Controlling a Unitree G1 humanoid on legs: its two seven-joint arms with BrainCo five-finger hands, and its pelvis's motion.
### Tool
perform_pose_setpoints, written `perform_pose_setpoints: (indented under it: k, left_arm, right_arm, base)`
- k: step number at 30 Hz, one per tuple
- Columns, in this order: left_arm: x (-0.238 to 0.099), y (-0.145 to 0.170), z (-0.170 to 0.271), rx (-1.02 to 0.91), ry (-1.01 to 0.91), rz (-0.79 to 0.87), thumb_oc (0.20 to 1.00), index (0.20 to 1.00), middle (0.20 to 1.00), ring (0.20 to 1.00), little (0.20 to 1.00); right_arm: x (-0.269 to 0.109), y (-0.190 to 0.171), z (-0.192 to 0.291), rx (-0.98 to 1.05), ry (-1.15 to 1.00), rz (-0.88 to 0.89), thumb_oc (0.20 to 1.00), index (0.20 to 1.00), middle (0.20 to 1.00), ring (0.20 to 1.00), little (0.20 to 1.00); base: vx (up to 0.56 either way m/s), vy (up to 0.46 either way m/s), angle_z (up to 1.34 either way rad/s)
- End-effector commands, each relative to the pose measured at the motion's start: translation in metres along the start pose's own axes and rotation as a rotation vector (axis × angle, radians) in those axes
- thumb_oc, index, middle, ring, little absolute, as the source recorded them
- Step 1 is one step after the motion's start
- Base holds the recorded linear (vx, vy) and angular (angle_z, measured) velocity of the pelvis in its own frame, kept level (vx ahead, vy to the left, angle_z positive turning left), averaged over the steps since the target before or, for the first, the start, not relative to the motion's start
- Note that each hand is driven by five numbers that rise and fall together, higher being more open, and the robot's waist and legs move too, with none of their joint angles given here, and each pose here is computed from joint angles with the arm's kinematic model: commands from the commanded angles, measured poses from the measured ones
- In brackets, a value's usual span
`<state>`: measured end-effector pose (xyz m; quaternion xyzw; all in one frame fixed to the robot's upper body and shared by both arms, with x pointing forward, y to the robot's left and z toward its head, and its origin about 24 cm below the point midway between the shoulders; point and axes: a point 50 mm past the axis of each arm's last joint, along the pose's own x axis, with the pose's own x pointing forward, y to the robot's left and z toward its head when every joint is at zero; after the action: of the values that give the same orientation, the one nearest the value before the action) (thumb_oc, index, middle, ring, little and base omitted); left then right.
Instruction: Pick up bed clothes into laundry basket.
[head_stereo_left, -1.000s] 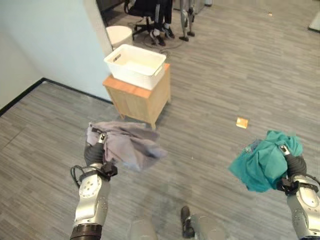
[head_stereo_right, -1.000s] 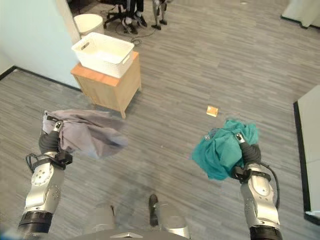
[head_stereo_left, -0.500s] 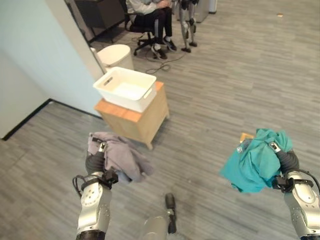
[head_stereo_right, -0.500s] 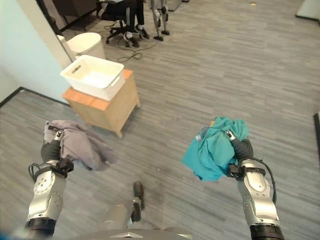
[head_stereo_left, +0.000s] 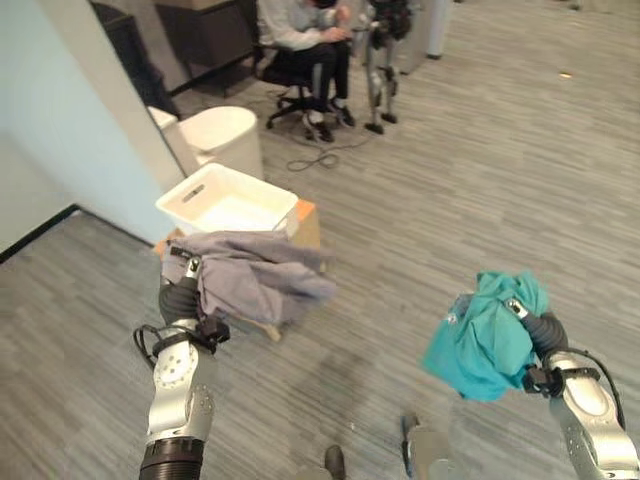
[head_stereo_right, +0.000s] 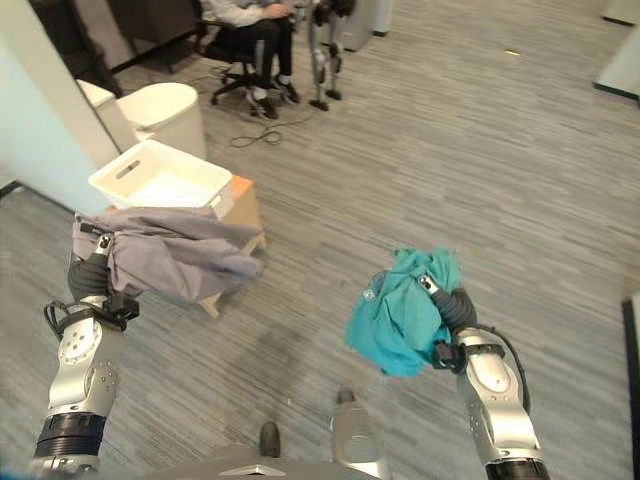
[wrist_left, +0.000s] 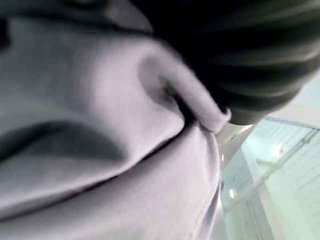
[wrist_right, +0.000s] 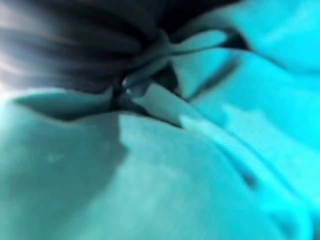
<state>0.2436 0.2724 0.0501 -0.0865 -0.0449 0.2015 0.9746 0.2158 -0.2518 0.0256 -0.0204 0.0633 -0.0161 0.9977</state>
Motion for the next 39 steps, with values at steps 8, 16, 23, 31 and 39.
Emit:
perform_pose_setpoints:
  k: [8,16,23,31,39]
  left_arm:
    - [0.012,-0.033,0.018,-0.065,-0.109,-0.176,0.2,0.2,0.2,0.2,0.2]
    - [-0.001,-0.008,0.017,0.033,-0.075,-0.113,0.2,0.2,0.2,0.2,0.2]
    - [0.005,-0.004,0.024,0.077,-0.111,-0.09,0.2,0.2,0.2,0.2,0.2]
    - [-0.007,0.029,0.009,0.077,-0.036,0.042,0.2,0.2,0.2,0.2,0.2]
    - [-0.003,0.039,0.013,-0.004,-0.05,0.112,0.2,0.2,0.2,0.2,0.2]
  right_arm:
    - [0.011,-0.015,0.042,-0.094,-0.176,0.009,0.2,0.2,0.2,0.2,0.2]
    - [0.01,-0.04,0.048,-0.012,-0.212,-0.181,0.2,0.2,0.2,0.2,0.2]
    - [0.009,-0.036,0.046,0.033,-0.232,-0.195,0.2,0.2,0.2,0.2,0.2]
    - [0.013,-0.037,0.044,0.006,-0.208,-0.2,0.2,0.2,0.2,0.2,0.2]
    - [0.019,-0.03,0.046,-0.084,-0.185,-0.136,0.2,0.2,0.2,0.2,0.2]
  base:
    - [0.12,-0.269,1.23]
    - [0.03,-0.028,0.76]
    - [-0.03,0.048,0.12]
    - [0.05,0.107,0.07]
    - [0.01,0.113,0.05]
